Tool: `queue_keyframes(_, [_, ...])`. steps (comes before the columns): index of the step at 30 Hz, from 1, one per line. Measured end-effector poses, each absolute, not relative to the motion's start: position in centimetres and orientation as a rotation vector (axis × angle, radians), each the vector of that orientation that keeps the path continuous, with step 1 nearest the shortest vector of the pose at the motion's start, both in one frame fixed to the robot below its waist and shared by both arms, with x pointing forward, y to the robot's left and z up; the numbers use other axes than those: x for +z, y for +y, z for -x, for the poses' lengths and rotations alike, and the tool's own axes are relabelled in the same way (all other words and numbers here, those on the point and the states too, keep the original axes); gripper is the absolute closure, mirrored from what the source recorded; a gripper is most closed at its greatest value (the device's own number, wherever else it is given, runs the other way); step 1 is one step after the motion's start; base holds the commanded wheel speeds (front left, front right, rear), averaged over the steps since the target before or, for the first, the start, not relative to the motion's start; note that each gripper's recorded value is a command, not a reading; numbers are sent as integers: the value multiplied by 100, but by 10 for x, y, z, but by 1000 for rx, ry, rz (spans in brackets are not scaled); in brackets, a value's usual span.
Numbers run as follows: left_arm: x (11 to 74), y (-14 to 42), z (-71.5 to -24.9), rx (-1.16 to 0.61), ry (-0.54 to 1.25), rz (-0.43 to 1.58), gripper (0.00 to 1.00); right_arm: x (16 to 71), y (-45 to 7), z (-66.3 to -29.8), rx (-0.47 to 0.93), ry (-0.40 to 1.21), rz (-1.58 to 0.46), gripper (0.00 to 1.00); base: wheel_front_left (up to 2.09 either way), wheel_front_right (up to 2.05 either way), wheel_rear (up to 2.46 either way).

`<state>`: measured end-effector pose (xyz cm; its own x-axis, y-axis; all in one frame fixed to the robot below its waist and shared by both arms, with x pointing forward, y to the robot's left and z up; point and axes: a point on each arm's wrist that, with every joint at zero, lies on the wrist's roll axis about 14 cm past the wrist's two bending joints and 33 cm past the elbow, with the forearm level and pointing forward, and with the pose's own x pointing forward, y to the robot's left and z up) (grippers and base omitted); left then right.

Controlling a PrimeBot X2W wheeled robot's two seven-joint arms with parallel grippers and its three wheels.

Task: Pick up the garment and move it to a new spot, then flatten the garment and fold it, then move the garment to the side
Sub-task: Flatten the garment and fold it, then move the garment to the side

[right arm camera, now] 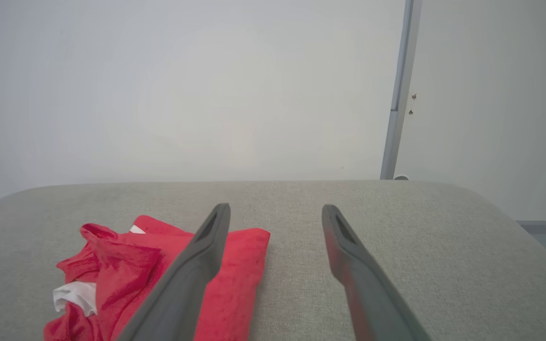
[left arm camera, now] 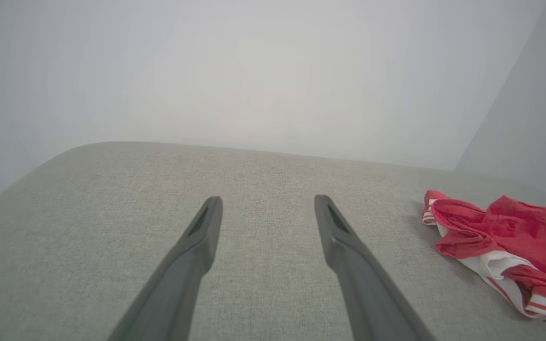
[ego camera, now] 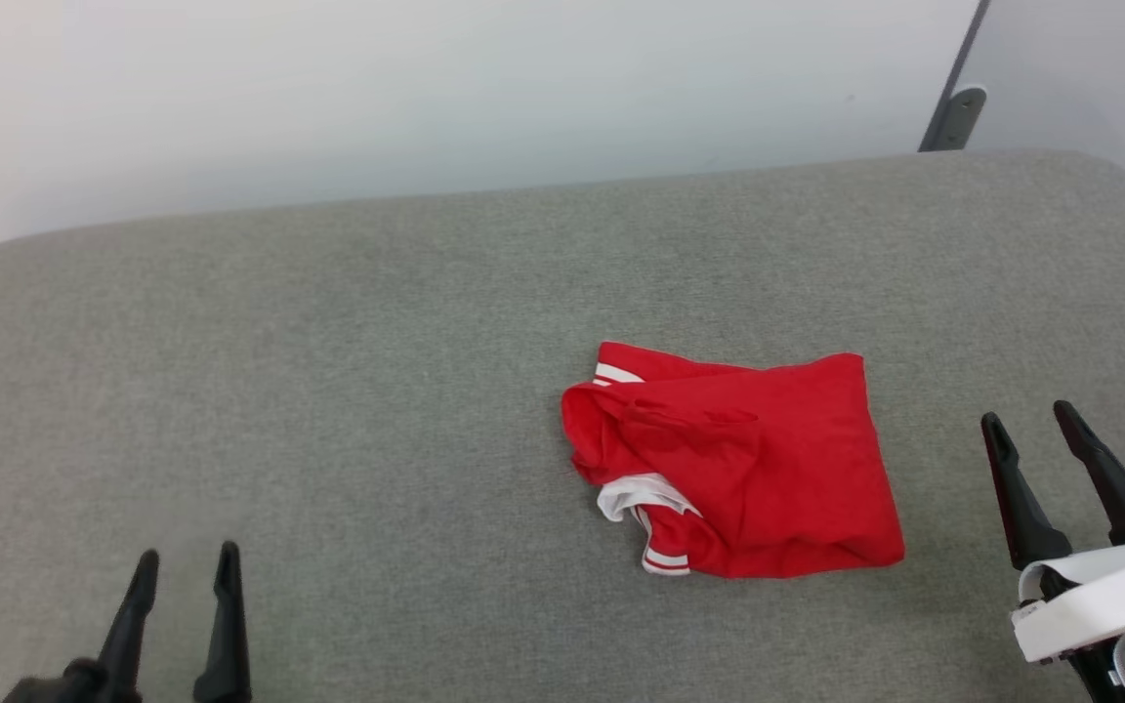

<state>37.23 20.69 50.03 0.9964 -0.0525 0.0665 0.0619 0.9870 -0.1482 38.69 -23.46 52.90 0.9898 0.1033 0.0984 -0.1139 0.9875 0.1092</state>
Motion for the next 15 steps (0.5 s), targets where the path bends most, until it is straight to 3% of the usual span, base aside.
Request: queue_keyframes(15, [498,218,-344,-4,-50,142,0,541,-234,-368,83,-111,-127,0,0,0,0])
